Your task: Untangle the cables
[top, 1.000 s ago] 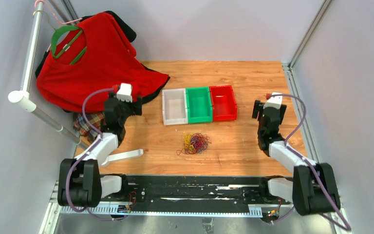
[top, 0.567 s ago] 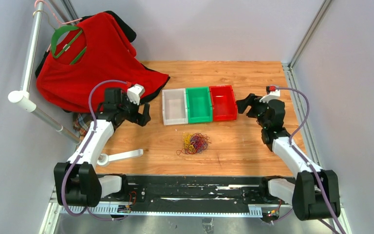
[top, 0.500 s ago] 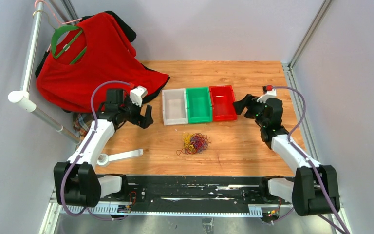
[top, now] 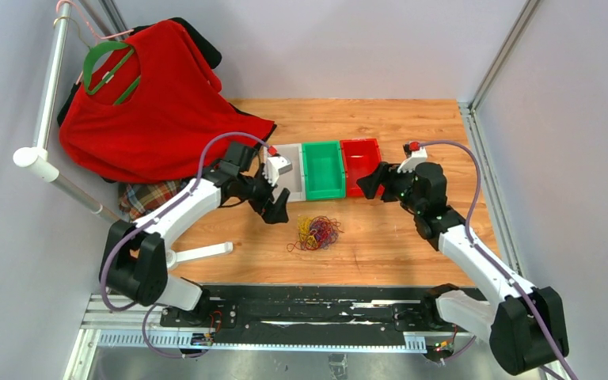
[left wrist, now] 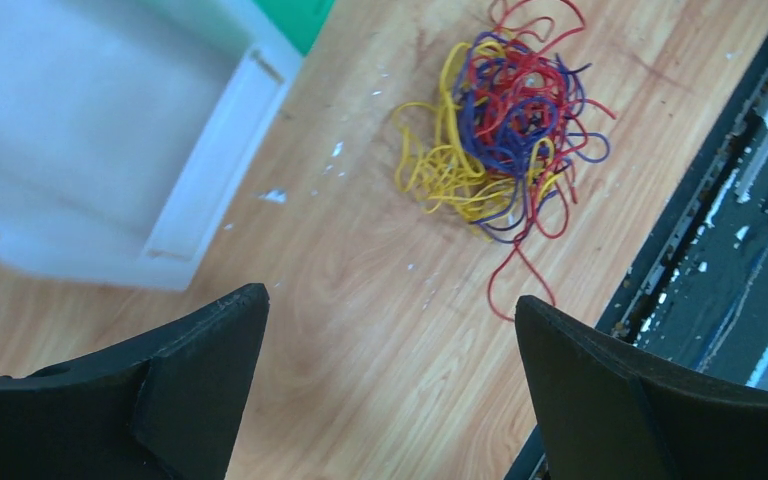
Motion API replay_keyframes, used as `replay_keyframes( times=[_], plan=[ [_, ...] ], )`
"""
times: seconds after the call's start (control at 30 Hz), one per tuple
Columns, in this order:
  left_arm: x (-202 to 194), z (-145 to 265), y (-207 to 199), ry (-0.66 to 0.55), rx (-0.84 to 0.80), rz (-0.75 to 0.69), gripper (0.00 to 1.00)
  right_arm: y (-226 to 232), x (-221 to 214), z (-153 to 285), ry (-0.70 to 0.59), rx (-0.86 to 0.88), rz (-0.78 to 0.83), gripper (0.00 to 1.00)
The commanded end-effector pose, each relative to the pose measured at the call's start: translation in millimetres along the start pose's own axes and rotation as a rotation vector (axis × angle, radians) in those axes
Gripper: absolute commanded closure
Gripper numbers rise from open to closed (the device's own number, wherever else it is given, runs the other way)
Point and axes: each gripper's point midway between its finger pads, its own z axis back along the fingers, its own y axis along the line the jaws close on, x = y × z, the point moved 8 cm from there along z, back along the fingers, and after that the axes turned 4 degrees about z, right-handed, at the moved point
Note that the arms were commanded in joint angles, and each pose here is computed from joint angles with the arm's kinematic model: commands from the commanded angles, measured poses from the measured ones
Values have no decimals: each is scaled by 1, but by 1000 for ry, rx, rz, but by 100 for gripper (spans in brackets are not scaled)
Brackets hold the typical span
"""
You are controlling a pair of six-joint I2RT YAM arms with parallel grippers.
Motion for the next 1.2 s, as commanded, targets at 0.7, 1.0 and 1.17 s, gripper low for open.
replay_keyframes(
  times=[0.7,1.0,1.17],
  plan=[
    [19,-70,-11,53,-285,-49,61,52,-21,20,122,77,234,36],
    [10,-76,-12,73,-324,-33,71,63,-21,21,125,98,272,37],
    [10,-75,-12,78,-317,-28,87,69,-23,19,132,104,297,37]
  ],
)
